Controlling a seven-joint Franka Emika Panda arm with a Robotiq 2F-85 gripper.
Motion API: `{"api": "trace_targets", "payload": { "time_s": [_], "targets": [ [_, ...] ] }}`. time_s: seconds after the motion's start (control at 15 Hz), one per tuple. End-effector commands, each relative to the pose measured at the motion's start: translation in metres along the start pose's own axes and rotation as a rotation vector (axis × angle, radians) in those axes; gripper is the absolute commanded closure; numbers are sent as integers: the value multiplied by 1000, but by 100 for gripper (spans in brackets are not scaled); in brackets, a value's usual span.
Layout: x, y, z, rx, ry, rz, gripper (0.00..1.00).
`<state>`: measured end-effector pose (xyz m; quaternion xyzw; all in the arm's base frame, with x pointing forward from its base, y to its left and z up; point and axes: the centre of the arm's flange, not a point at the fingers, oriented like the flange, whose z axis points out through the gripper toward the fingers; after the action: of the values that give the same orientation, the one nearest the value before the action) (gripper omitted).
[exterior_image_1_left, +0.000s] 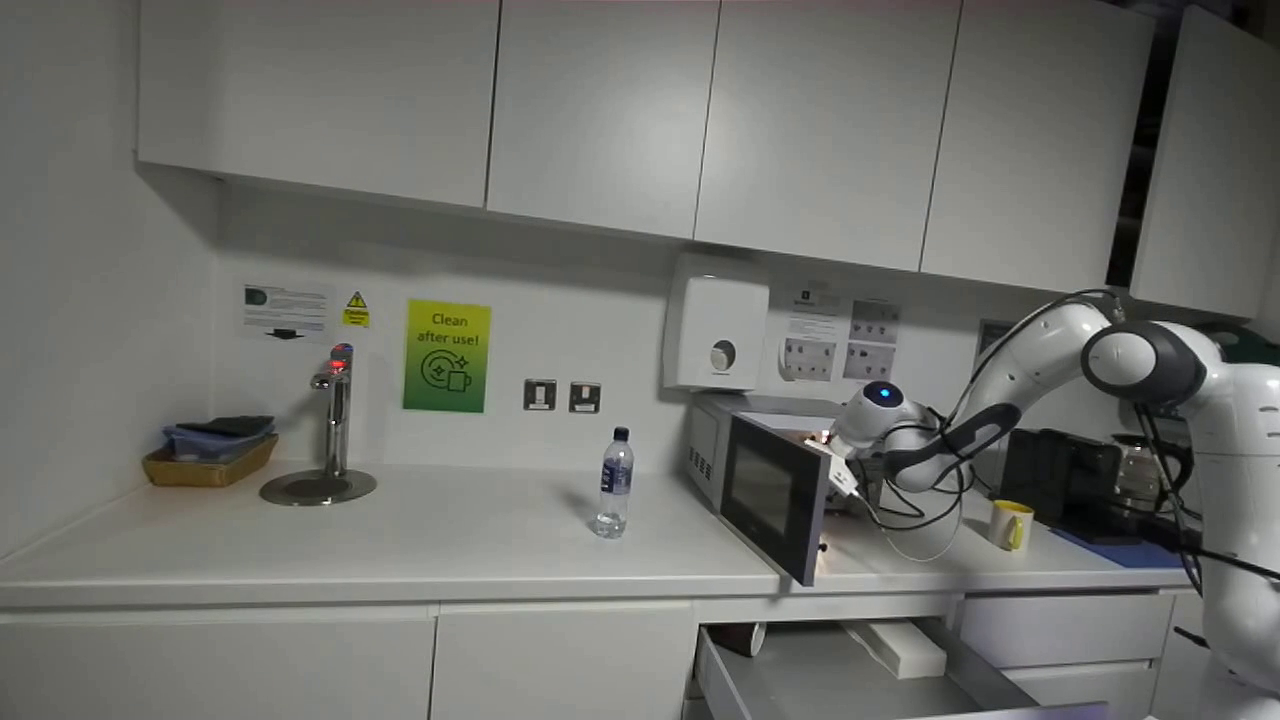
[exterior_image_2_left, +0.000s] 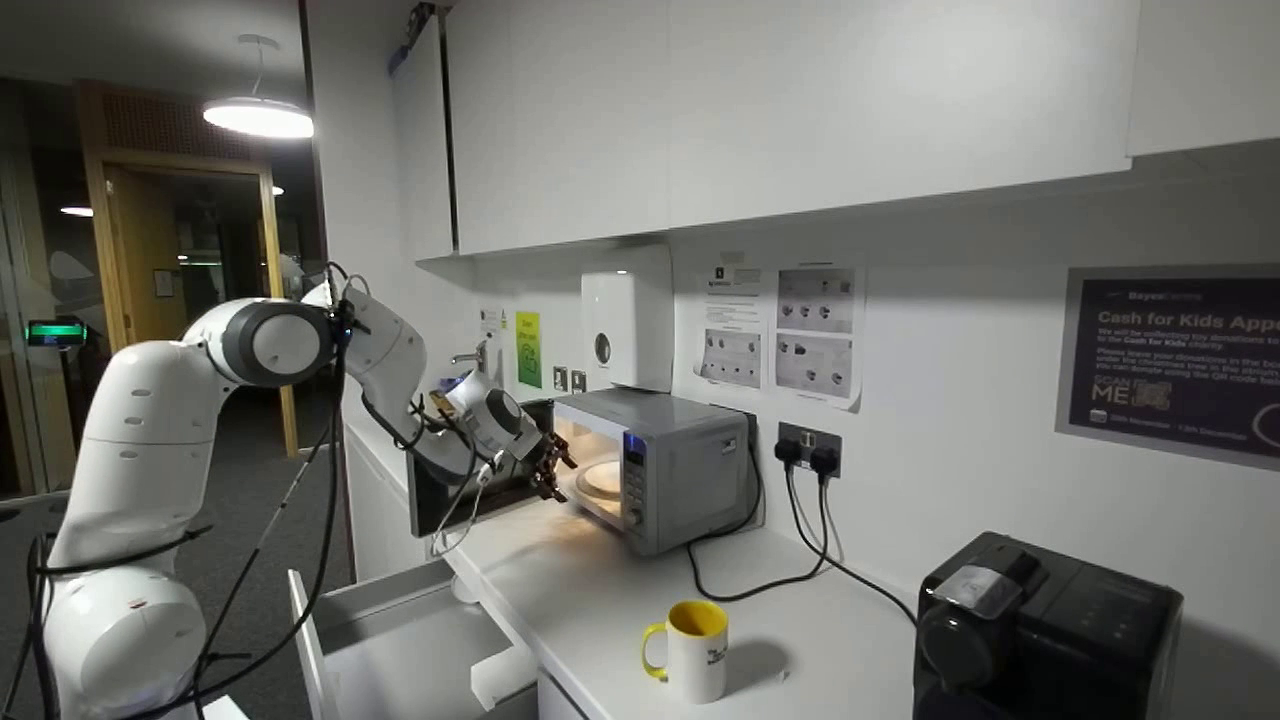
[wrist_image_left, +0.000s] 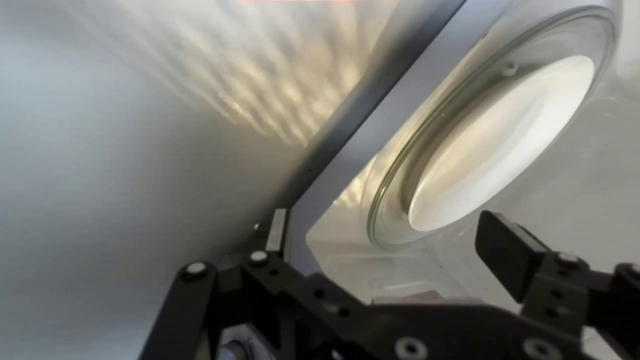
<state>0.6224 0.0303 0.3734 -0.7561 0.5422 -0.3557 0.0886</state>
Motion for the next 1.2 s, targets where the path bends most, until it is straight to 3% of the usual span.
{"api": "trace_targets", "payload": {
  "time_s": [0.0,0.33,0.73,1.13],
  "targets": [
    [-2,-2,1,6,4,4,0],
    [-2,-2,-1,10,11,12,0],
    [16,3,7,25,49,95,0],
    [9,-10,21,39,45,171,0]
  ]
}}
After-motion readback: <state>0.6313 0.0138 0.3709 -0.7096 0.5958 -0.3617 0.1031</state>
